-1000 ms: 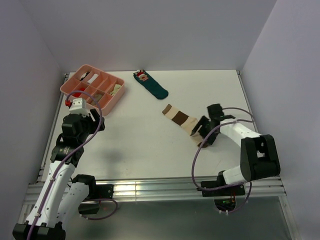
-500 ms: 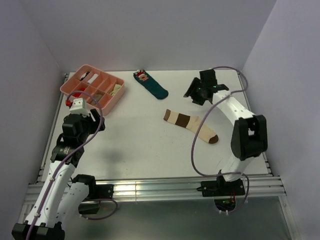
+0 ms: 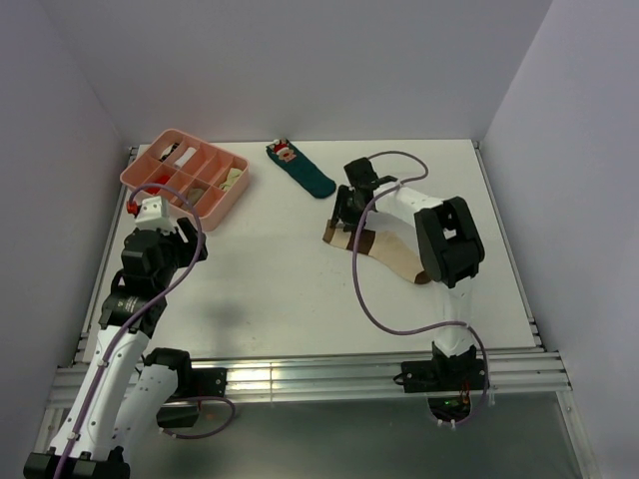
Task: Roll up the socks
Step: Move the sock to the center of the board.
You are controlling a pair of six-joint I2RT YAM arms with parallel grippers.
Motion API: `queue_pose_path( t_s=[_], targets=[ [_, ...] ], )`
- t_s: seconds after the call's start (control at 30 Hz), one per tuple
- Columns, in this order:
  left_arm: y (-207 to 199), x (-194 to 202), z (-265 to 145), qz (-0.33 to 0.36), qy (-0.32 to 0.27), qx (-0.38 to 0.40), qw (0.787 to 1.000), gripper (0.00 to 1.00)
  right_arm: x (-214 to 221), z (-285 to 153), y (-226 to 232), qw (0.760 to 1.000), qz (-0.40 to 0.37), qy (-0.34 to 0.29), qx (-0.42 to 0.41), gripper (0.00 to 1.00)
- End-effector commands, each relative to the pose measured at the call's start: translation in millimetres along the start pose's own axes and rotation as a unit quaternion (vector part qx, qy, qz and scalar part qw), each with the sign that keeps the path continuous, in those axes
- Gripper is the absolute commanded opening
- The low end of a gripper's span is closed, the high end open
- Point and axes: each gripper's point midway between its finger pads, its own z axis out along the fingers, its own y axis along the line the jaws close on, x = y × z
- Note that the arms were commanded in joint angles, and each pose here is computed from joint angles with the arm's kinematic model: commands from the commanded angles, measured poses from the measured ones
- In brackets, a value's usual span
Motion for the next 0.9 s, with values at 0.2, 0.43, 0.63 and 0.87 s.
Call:
queue_pose_path(
  t_s=[0.2, 0.43, 0.63, 0.87],
  targets=[
    [1, -9, 0, 0.002, -0.021, -0.005, 1.000, 0.70, 118, -4, 54, 0.968, -0.190, 0.134, -0.096, 0.52],
    [-2, -9, -1, 0.003, -0.021, 0.001, 1.000, 0.69, 187, -75, 59, 0.924, -0.315, 0.168, -0.136, 0.52],
    [-5, -9, -1, 0.005, -0.020, 0.007, 1.000, 0.69, 138, -127, 51, 0.954, -0.280, 0.030, -0.102, 0.55],
    [-5, -10, -3, 0.007, -0.024, 0.008, 1.000, 0.69, 58, -112, -34, 0.998, -0.060, -0.032, 0.013, 0.52]
  ],
)
